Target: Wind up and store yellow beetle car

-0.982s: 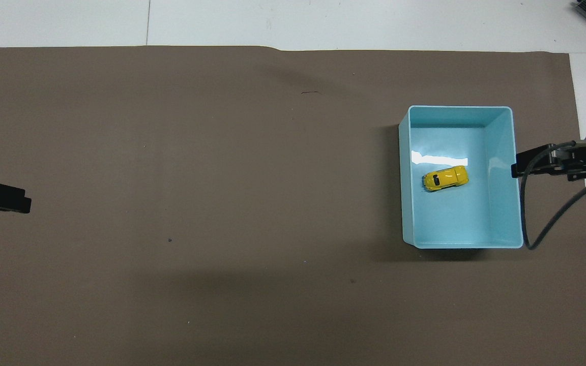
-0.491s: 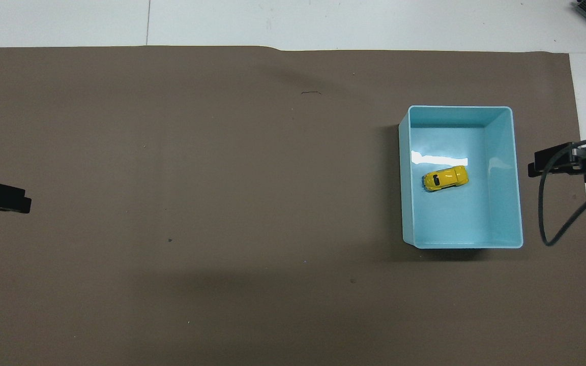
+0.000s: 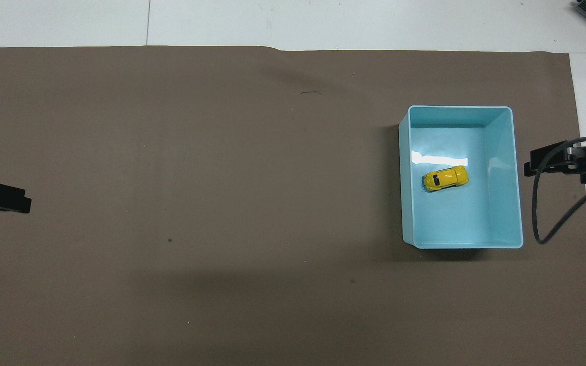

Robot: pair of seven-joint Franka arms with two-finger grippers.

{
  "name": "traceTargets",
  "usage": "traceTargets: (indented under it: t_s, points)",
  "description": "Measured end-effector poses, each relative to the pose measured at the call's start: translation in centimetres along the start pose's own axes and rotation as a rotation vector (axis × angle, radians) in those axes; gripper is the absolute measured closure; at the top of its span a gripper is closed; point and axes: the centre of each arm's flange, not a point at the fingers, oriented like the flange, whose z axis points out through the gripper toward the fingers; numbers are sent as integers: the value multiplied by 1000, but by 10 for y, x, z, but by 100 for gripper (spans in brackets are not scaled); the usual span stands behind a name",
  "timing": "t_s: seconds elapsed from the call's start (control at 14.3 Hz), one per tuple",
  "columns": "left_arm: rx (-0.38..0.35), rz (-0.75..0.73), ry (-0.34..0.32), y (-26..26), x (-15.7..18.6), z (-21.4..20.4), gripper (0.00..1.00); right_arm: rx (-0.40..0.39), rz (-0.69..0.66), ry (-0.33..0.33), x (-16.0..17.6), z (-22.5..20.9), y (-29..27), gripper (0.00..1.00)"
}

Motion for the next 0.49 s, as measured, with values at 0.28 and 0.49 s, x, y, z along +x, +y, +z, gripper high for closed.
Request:
traceTargets:
  t_s: [0.28,0.49]
  points:
    - [0,0,0,0,0,0,0,1,2,13,-2,-7,1,0]
    - [0,0,0,0,0,0,0,2,2,20,-6,-12,1,0]
